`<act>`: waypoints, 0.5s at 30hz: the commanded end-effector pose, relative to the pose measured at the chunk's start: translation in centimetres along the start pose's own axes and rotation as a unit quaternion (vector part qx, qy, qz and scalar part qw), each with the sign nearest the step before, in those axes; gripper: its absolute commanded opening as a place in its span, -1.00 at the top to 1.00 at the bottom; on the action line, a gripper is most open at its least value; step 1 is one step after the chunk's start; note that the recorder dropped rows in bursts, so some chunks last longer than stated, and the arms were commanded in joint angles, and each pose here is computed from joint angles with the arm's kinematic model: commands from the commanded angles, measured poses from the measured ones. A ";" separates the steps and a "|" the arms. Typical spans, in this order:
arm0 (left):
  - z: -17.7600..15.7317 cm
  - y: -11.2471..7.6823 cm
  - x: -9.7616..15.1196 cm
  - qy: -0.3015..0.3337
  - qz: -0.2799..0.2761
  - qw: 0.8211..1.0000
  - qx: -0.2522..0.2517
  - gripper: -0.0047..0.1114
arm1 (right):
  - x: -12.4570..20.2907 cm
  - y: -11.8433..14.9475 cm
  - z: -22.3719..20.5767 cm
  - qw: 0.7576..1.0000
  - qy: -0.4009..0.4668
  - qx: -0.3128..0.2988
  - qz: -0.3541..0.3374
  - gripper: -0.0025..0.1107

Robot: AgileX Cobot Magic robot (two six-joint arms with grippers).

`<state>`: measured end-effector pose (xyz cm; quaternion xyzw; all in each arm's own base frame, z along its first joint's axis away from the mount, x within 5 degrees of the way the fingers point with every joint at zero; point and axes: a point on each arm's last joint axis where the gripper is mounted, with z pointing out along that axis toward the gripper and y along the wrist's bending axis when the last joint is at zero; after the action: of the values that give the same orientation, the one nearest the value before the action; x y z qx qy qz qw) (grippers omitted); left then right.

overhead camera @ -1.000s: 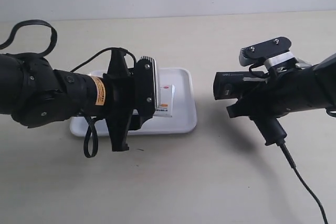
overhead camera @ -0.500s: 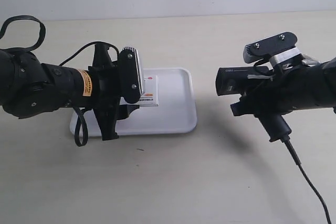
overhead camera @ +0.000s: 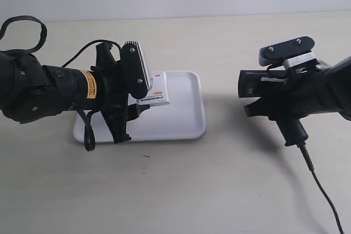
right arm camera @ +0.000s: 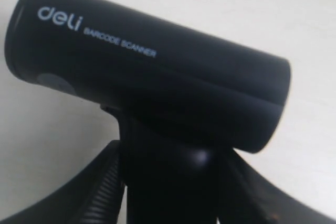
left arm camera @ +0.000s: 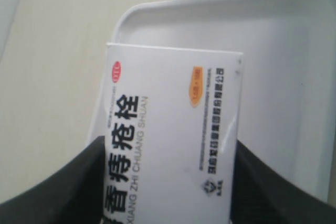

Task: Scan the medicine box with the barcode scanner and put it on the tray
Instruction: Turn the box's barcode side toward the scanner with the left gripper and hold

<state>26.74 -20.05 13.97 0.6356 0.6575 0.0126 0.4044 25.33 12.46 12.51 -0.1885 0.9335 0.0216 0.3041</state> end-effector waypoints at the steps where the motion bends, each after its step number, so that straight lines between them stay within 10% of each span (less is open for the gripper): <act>1: 0.3 0.0 0.1 -0.006 -0.029 1.000 -0.002 0.92 | -0.7 0.6 1.5 1.000 0.010 -0.018 0.004 0.96; 11: 3.3 -0.9 2.0 0.003 -0.041 0.999 0.016 0.91 | 0.2 0.7 2.9 0.999 0.037 -0.015 0.018 0.95; 15: 3.6 -0.8 2.6 0.015 -0.053 0.998 0.017 0.62 | 0.5 0.8 3.4 0.999 0.047 -0.014 0.020 0.72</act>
<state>28.12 -19.96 9.96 0.6185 0.6864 -0.0073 0.3823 26.66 13.52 10.11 -0.1735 0.9469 0.0336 0.2685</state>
